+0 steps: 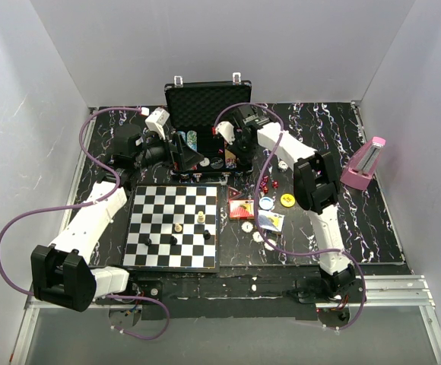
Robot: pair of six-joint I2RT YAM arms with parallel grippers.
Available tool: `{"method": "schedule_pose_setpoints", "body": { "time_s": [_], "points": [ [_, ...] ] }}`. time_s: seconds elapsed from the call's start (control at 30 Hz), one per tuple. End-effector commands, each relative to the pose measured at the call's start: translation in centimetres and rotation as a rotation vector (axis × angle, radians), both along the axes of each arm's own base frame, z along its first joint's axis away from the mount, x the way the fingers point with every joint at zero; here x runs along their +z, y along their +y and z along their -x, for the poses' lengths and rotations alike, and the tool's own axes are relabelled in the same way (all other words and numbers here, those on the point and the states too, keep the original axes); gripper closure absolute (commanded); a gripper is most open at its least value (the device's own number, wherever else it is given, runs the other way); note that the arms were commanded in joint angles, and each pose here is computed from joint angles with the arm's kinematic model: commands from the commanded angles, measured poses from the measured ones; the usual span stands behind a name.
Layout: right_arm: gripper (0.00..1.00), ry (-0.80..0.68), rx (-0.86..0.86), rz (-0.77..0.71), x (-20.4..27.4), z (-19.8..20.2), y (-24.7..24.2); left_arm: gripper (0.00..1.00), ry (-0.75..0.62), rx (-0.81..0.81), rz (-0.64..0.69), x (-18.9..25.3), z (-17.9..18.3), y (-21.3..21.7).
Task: Pack up texas hold em set
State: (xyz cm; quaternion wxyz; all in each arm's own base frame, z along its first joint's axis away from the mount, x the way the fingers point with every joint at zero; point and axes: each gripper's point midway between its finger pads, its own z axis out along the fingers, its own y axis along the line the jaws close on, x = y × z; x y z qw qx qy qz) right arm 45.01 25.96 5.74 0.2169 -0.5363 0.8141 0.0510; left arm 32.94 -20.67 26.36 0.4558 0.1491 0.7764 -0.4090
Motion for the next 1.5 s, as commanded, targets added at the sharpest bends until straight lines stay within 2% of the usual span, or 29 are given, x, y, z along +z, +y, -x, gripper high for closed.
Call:
{"method": "schedule_pose_setpoints", "body": {
  "time_s": [0.0,0.27,0.63,0.77,0.83,1.0,1.23,1.47],
  "points": [
    [0.99,-0.138,-0.05,0.135,-0.3,-3.9,-2.6,0.02,-0.051,-0.008,0.0,1.5,0.1,0.1],
    [0.99,-0.303,-0.11,0.134,1.9,-6.8,-2.8,0.02,-0.042,-0.019,0.003,1.3,0.0,-0.2],
    [0.98,-0.421,-0.178,0.178,1.6,-8.2,-4.2,0.02,-0.036,-0.03,0.009,1.2,0.1,-0.3],
    [0.79,-0.41,-0.169,0.136,2.2,-7.6,-3.8,0.02,-0.031,-0.034,0.011,1.1,0.1,-0.4],
    [0.73,-0.409,-0.167,0.123,2.4,-7.4,-3.7,0.02,-0.029,-0.033,0.012,1.1,0.1,-0.4],
    [0.69,-0.407,-0.156,0.114,2.9,-6.6,-3.6,0.02,-0.026,-0.039,0.014,1.0,0.1,-0.5],
    [0.54,-0.427,-0.144,0.118,3.9,-5.9,-4.2,0.02,-0.02,-0.047,0.022,1.1,0.2,-0.6],
    [0.52,-0.469,-0.151,0.094,5.2,-5.8,-4.2,0.02,-0.015,-0.05,0.023,0.9,0.2,-0.7]
  ]
}}
